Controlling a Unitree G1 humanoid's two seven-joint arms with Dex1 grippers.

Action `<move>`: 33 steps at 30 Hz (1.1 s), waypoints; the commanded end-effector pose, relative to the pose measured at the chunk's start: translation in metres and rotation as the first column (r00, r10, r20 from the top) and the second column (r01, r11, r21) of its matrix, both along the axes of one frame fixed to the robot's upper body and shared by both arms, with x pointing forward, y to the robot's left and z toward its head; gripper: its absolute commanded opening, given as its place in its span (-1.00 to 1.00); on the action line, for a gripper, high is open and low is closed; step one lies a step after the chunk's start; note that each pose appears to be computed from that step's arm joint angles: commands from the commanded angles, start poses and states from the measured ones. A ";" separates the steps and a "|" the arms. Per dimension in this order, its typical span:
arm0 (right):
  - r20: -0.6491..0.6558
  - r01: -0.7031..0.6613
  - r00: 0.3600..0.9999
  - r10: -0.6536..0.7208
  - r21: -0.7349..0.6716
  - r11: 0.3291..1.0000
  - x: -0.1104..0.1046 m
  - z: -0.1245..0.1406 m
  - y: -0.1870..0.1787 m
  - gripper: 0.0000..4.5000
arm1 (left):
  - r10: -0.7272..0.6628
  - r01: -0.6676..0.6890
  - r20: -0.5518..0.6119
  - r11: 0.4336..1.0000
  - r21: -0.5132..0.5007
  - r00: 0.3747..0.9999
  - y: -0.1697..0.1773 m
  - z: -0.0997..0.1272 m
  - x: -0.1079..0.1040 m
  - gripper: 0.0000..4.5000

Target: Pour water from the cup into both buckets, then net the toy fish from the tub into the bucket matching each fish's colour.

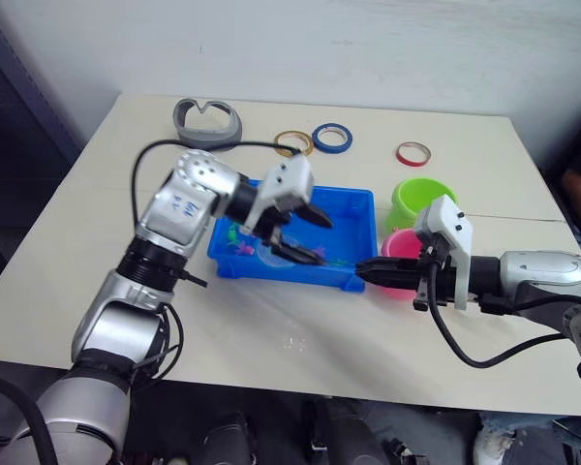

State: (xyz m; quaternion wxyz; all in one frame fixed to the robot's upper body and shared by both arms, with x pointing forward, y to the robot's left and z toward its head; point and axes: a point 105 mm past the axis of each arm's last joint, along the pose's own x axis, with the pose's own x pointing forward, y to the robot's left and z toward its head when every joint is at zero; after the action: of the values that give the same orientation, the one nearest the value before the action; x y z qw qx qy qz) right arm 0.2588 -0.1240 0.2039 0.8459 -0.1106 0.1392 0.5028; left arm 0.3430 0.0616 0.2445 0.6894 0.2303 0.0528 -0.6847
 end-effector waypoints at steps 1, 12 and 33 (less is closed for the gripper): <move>0.094 0.006 0.996 -0.004 -0.022 1.000 0.001 0.014 0.001 -1.00 | 0.123 -0.120 0.029 0.988 -0.100 0.992 0.033 0.031 0.009 0.60; 0.260 0.173 0.954 -0.149 -0.072 0.982 0.029 0.035 -0.016 -1.00 | 0.380 -0.380 -0.005 0.924 -0.054 0.925 0.117 0.007 0.021 0.60; 0.443 0.332 0.876 -0.192 -0.265 0.905 0.035 0.027 -0.056 -1.00 | 0.340 -0.337 0.035 0.939 -0.062 0.940 0.106 0.008 0.012 0.60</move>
State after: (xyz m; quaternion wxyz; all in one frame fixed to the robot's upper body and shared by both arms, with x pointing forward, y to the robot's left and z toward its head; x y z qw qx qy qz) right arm 0.2952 -0.1821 0.2257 0.8963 -0.2997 0.0752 0.3181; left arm 0.3578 0.1687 0.2434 0.8065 0.2011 0.0779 -0.5505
